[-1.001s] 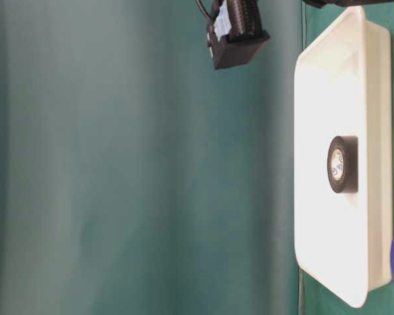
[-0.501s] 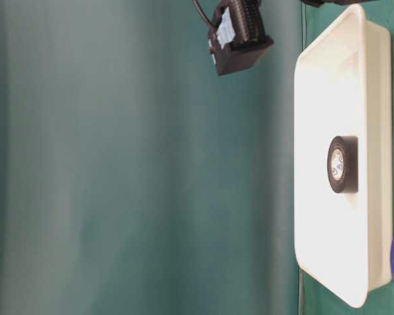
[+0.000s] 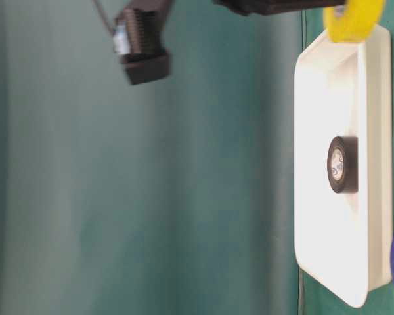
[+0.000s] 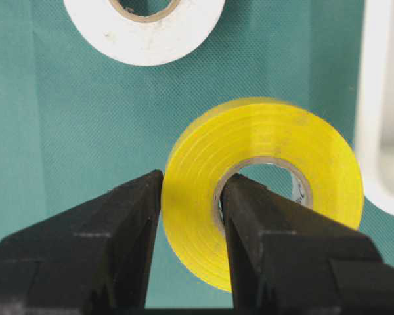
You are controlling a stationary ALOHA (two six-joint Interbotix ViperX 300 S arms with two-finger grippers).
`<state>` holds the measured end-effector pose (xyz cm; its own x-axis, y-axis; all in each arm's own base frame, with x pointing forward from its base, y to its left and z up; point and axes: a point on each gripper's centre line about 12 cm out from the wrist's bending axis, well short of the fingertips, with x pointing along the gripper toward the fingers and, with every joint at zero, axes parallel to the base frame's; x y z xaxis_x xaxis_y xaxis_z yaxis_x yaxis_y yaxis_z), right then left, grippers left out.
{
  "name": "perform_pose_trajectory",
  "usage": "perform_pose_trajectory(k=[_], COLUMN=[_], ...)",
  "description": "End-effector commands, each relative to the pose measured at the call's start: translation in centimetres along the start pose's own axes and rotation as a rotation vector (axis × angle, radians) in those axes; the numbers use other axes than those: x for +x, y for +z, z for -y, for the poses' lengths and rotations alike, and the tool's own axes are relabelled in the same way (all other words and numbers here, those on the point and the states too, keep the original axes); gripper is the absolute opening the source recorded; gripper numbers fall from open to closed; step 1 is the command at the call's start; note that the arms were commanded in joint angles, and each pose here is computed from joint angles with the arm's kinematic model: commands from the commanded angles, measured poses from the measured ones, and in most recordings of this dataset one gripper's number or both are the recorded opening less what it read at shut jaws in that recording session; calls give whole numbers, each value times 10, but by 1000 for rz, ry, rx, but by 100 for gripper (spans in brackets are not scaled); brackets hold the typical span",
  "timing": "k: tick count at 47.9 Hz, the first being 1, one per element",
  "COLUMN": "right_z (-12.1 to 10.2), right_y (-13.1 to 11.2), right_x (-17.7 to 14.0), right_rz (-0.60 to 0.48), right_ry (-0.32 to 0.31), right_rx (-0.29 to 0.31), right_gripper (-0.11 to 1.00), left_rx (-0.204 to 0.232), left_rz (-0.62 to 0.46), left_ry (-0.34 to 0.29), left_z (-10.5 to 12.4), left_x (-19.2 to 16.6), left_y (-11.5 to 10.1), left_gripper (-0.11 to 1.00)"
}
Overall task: Pick up the tape from a random location and place it into the white case.
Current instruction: 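Lower the right gripper onto the yellow tape rim, close and lift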
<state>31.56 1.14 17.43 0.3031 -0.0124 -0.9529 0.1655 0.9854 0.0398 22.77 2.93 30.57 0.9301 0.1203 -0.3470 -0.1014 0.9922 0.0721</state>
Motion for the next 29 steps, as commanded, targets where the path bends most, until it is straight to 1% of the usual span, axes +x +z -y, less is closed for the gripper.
perform_pose_trajectory(k=[1, 12, 18, 24, 29], right_z=[-1, -2, -1, 0, 1], right_y=[14, 23, 25, 28, 28], right_x=[-26, -63, -83, -101, -110], right_rz=[49, 61, 58, 63, 66], right_ry=[7, 6, -6, -15, -20], right_rx=[5, 9, 8, 6, 5], right_gripper=[32, 32, 32, 32, 32], left_rx=[-3, -2, -3, -3, -5], left_rz=[25, 26, 26, 25, 25], left_ry=[1, 2, 2, 0, 1], left_z=[-1, -1, -1, 0, -1], left_x=[-1, -1, -1, -1, -1], left_y=[8, 8, 9, 8, 9], left_gripper=[82, 82, 82, 82, 82])
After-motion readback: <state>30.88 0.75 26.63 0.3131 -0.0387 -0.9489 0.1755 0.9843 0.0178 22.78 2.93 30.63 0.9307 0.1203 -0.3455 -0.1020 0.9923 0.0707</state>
